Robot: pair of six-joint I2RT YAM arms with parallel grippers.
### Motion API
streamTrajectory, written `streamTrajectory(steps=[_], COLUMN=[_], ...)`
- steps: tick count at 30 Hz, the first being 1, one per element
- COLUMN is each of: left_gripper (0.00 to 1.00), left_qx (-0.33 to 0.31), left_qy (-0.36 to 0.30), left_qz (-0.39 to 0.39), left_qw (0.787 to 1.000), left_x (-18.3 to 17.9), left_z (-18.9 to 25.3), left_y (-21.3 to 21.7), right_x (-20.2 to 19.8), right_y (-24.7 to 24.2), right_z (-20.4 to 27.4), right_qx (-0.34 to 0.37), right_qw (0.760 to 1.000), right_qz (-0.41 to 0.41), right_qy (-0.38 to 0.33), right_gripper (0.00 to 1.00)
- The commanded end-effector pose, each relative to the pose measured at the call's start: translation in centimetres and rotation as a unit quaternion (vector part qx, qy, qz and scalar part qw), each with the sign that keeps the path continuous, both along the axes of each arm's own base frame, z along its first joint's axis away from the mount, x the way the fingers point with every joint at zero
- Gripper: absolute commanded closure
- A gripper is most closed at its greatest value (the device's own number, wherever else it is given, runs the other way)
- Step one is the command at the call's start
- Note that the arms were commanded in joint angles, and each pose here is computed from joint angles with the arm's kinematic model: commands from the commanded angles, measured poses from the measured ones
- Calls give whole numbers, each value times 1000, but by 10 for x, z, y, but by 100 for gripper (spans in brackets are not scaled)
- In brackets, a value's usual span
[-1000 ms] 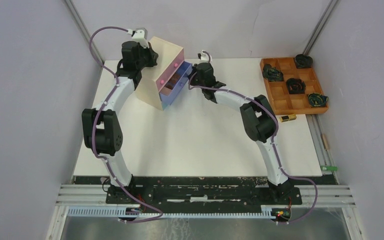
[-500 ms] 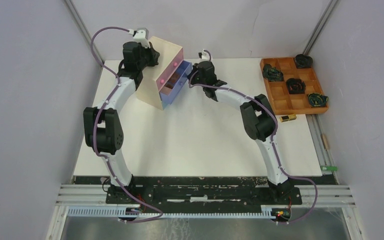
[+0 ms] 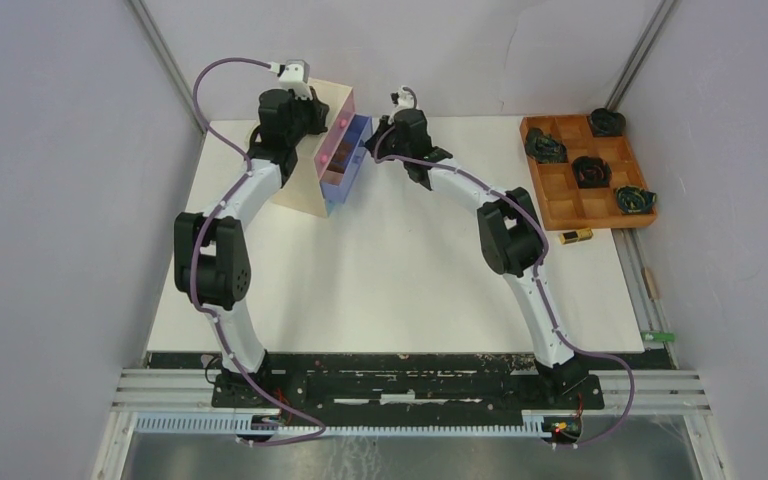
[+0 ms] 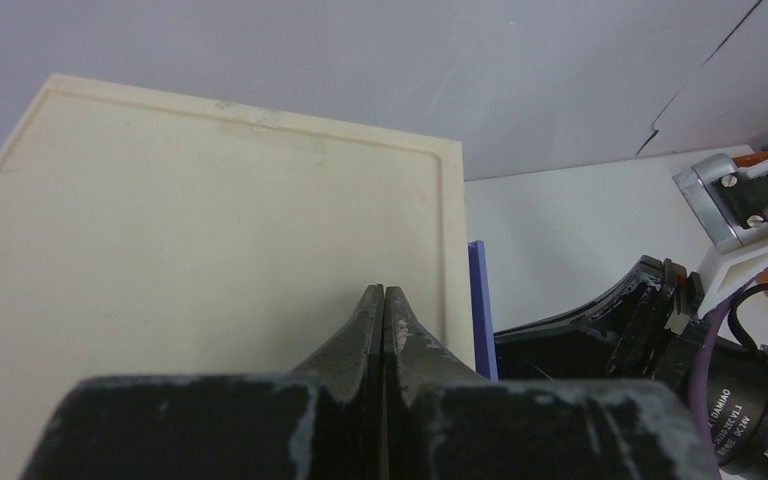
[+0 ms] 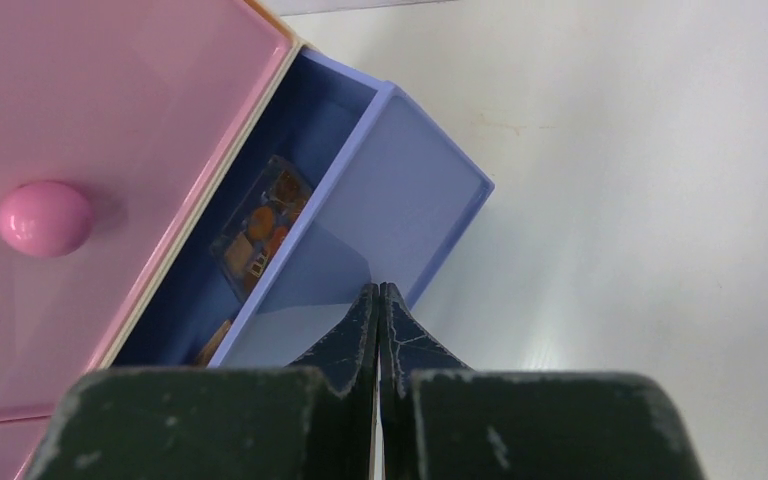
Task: Organize the makeup
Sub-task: Close the drawer in the storage box.
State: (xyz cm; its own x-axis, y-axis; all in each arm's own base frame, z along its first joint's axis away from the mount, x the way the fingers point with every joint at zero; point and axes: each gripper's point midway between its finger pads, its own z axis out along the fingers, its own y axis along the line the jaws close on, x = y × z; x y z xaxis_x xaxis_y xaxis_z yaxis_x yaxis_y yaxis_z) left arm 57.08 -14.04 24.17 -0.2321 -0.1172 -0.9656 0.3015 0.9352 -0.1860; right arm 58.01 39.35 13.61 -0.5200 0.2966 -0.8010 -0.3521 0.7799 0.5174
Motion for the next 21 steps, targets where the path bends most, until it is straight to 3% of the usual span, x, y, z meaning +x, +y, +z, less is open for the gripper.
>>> streamTrajectory(steps=[1, 10, 21], left_gripper=[97, 97, 97], left_qx=[65, 56, 65], left_qy=[336, 342, 354], left_qz=[-44, -43, -42], left_qw=[939, 937, 932], left_x=[-101, -105, -109], left_z=[-208, -212, -219], left_y=[-10, -8, -1], right_x=[-33, -28, -22], right_y=[58, -14, -21], right_z=[66, 38, 49], right_qx=[77, 62, 88], right_qw=[991, 997, 995], right_qz=[91, -16, -27], right_qy=[-57, -32, -44], right_gripper=[99, 99, 99])
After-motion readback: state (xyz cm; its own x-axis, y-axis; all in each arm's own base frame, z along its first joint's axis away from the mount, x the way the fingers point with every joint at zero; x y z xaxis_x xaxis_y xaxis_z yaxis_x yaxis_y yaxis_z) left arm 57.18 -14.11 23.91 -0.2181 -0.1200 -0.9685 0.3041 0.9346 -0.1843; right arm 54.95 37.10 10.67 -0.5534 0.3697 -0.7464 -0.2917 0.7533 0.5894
